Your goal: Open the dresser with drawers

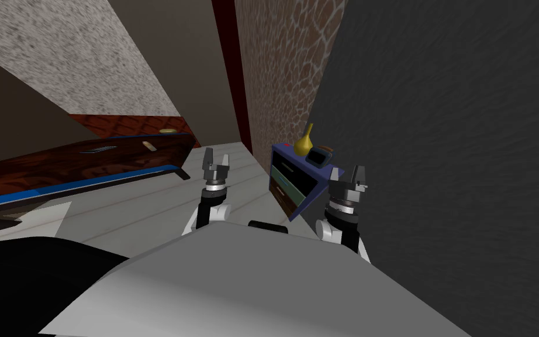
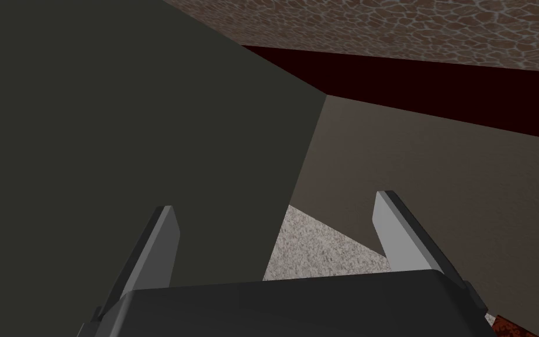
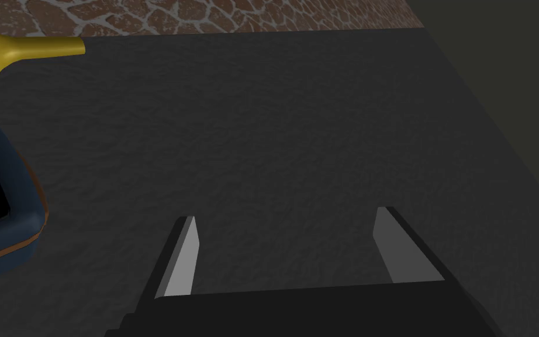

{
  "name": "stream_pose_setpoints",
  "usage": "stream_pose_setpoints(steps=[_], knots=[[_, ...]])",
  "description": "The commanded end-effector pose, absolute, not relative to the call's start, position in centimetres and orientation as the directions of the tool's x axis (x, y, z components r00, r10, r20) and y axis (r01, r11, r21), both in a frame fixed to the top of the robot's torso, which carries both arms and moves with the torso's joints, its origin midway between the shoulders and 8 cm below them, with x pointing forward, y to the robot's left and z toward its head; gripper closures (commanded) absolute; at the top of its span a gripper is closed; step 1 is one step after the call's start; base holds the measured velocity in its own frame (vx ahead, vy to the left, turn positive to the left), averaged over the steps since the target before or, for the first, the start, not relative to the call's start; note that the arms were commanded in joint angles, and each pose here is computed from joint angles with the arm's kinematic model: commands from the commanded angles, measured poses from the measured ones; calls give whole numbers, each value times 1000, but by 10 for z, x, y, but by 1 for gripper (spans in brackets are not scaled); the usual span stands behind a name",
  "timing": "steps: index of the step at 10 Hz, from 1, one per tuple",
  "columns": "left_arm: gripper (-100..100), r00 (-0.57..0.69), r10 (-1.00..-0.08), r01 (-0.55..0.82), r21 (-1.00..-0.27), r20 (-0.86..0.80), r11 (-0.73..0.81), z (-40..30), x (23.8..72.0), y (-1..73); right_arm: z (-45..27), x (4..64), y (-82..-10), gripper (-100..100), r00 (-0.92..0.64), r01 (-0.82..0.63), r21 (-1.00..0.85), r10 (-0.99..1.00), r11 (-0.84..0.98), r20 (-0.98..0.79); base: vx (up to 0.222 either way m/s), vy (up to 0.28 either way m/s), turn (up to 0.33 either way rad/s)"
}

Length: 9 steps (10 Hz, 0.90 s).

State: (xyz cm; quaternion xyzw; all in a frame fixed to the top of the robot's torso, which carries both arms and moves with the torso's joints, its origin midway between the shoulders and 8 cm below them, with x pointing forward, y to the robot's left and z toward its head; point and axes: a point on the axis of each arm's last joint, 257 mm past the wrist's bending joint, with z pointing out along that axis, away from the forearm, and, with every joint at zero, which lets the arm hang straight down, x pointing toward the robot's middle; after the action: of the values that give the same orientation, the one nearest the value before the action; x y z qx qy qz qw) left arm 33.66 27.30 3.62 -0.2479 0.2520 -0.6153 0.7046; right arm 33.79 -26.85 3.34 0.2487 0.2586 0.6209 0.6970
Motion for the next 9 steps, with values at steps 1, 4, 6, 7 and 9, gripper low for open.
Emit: stream_pose_setpoints(steps=[1,4,6,7,9], knots=[[0,116,-992,742,-659,-50,120,36,337,273,33,338,-268,0,95,-737,668,994,105,-52,0,0,0],[0,116,-992,742,-659,-50,120,36,337,273,34,338,-268,0,95,-737,668,994,105,-52,0,0,0],[0,116,-992,742,-659,-50,120,36,337,273,34,338,-268,0,95,-737,668,994,105,-52,0,0,0],[0,116,-992,742,-659,-50,120,36,337,273,34,338,-268,0,95,-737,667,994,105,-52,0,0,0],[0,116,-992,742,-659,-50,120,36,337,273,34,338,-268,0,95,-737,667,994,105,-52,0,0,0]])
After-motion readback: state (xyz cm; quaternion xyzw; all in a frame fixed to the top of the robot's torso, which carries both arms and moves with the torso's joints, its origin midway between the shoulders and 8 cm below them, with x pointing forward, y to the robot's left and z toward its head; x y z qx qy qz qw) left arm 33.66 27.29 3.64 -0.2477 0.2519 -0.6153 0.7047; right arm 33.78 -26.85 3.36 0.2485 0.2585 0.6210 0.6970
